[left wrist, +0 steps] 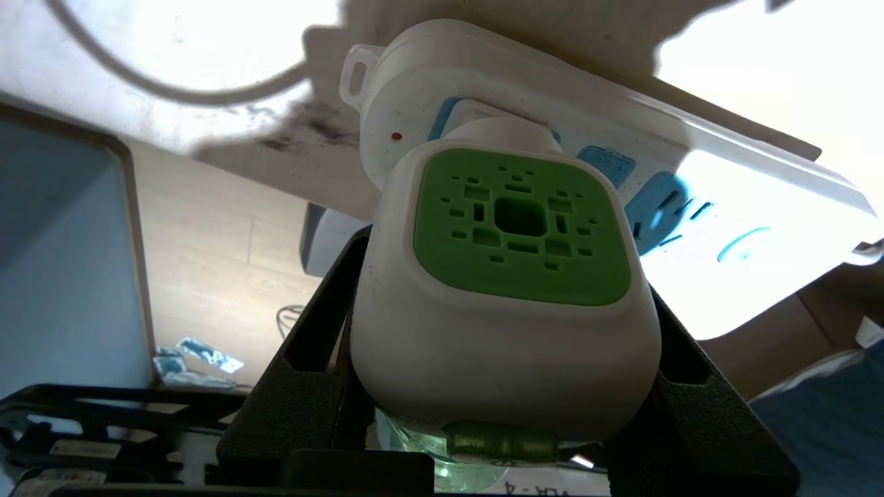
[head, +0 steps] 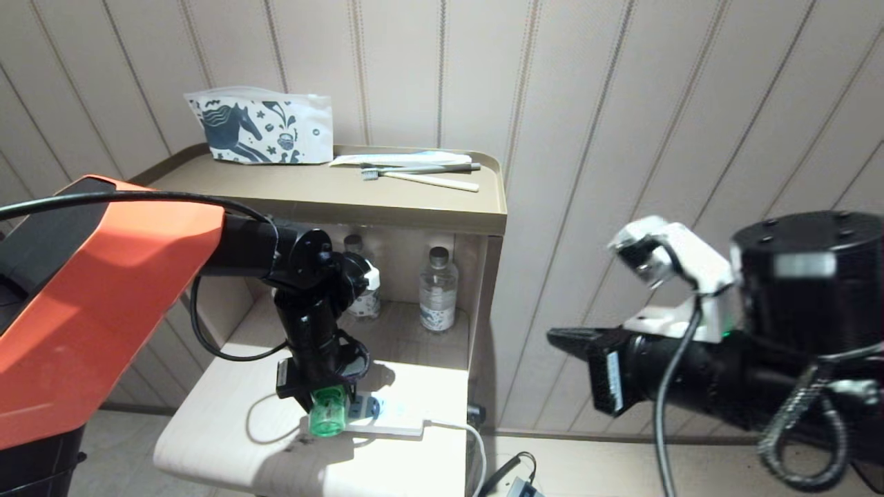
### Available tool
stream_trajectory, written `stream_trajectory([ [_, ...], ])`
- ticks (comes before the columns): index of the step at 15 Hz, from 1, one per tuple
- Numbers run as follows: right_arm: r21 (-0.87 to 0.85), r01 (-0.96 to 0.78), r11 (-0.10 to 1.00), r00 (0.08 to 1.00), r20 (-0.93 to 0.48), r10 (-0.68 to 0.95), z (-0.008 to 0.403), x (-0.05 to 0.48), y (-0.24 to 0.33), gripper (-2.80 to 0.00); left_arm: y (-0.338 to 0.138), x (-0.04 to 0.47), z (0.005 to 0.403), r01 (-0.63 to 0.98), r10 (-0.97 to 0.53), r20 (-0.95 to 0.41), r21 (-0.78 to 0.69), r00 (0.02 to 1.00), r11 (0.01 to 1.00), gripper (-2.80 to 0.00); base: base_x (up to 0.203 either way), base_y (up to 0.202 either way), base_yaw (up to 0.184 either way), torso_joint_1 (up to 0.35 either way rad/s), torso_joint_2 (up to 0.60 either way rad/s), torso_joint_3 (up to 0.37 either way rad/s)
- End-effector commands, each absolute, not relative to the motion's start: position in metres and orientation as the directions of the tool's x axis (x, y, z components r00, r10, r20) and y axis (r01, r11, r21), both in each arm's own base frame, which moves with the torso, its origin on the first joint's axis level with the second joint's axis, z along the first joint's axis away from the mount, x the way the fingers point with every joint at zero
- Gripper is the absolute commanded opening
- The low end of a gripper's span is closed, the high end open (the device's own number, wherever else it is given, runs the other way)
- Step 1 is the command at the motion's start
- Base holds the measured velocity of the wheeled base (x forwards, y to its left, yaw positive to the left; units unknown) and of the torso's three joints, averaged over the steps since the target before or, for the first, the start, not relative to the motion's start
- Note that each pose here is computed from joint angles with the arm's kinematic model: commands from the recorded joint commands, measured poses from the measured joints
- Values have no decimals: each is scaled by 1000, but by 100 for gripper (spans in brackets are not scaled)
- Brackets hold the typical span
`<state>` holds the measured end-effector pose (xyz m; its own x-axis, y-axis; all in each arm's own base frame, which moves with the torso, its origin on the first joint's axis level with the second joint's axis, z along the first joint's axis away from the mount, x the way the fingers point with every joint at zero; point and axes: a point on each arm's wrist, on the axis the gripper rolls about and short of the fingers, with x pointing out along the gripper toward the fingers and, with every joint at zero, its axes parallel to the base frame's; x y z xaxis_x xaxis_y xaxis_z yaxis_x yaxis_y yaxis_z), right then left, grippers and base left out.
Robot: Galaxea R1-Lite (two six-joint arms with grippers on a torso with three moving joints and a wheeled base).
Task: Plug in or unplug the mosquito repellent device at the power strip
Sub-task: Hold the socket with your right hand and unplug it with your left hand
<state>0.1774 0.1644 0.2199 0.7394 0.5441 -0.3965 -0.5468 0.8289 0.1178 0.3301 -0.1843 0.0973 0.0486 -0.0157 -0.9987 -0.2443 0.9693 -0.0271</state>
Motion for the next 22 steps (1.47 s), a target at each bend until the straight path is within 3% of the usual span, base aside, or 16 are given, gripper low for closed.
stream_trajectory([
  [1, 92, -592, 801, 636, -557, 534, 170, 195, 205, -280, -185, 330, 93, -249, -15, -999, -25, 43, 968, -280, 0, 0, 0, 0, 0, 0],
  [6, 134, -673, 728, 469, -684, 560, 103, 221, 259, -280, -186, 333, 87, -247, -10, -999, -19, 37, 969, -280, 0, 0, 0, 0, 0, 0],
  [22, 114, -688, 716, 437, -722, 536, 40, 266, 317, -280, -185, 328, 88, -243, -2, -1000, -9, 29, 970, -280, 0, 0, 0, 0, 0, 0],
])
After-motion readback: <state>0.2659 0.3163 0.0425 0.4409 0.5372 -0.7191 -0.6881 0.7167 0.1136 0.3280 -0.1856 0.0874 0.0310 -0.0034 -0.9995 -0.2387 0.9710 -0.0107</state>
